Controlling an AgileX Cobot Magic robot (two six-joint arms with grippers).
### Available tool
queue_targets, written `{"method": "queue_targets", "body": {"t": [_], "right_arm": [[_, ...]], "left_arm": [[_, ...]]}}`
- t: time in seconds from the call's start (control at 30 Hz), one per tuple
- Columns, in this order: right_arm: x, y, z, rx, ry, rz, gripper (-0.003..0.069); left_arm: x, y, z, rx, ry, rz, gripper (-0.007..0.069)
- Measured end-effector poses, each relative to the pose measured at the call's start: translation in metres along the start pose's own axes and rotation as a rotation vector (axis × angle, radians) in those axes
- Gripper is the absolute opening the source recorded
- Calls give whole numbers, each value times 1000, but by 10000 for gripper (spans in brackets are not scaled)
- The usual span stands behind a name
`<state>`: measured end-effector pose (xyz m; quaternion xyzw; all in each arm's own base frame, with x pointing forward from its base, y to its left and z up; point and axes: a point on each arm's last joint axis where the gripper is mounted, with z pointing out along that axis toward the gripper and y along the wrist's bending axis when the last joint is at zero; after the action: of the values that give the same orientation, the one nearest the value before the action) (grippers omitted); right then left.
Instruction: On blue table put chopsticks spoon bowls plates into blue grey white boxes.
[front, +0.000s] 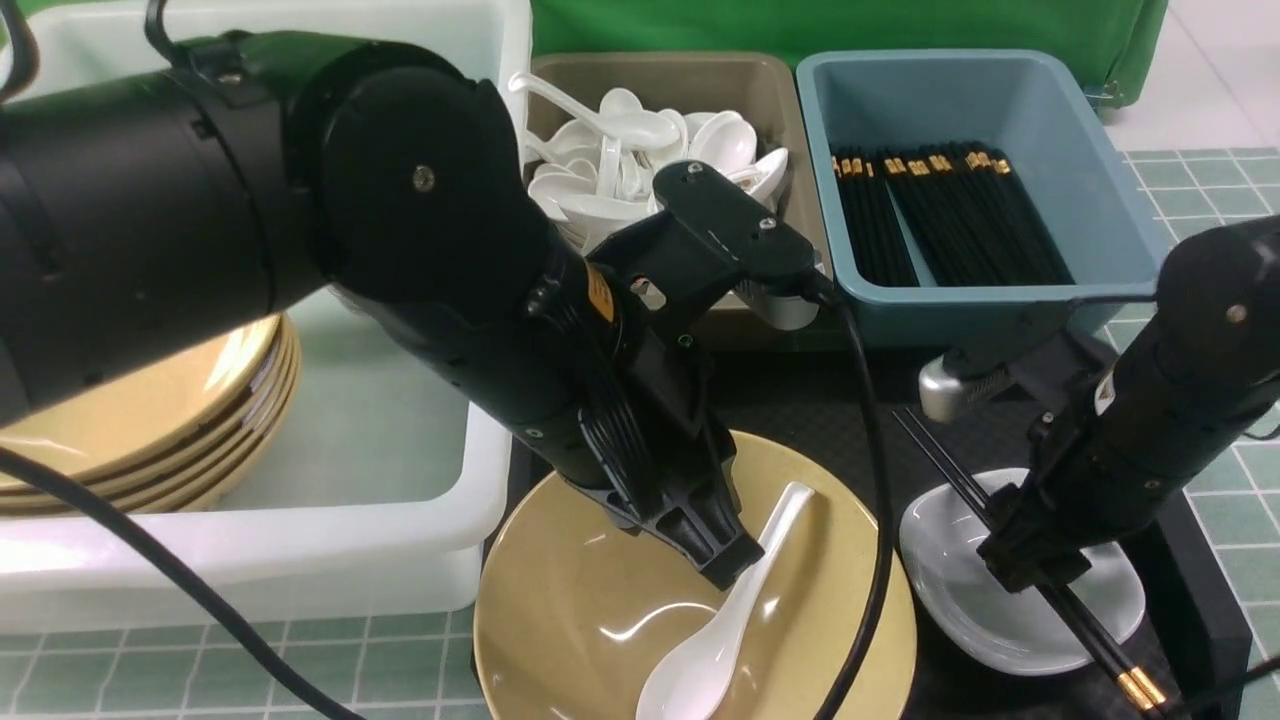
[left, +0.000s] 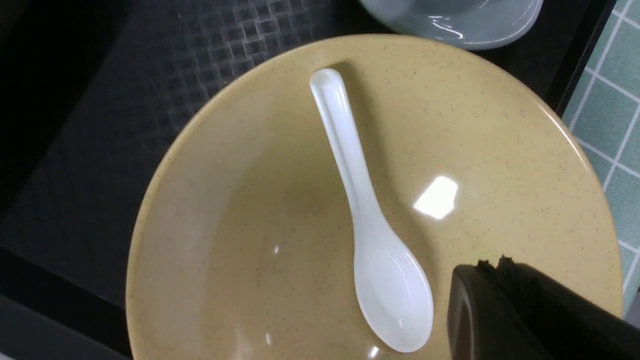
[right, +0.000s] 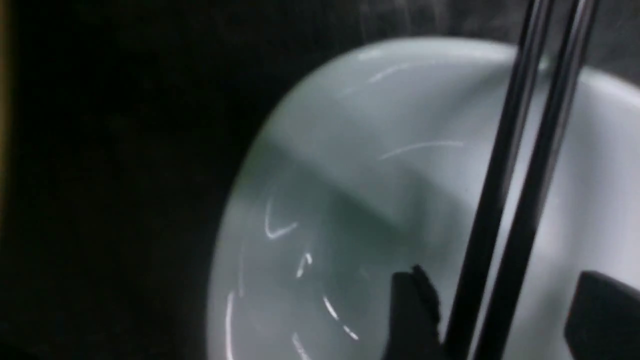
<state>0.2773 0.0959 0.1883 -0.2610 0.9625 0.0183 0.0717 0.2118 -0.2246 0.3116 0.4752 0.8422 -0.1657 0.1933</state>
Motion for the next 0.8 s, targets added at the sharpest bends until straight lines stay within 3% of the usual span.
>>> {"method": "queue_targets", "body": {"t": [0.07,0.23,0.4,0.53,0.8], "right_arm": [[0,0,2,-1,7,4,385],[2,0,3,-6,39,23,155],[10,3,-21,-6,34,32,158],[9,4,-62,18,-95,31,158],[-53,-19,-126,94,-476,105,158]], "left_arm": [[0,0,0,0,1,0,-6],[-1,0,1,-3,-7,-1,-6],[-5,2,1,-19,-50,2,-6],[-14,6,3,-50,-135,-1,-6],[-76,43,-5,-146,-333,-20,-6]]}}
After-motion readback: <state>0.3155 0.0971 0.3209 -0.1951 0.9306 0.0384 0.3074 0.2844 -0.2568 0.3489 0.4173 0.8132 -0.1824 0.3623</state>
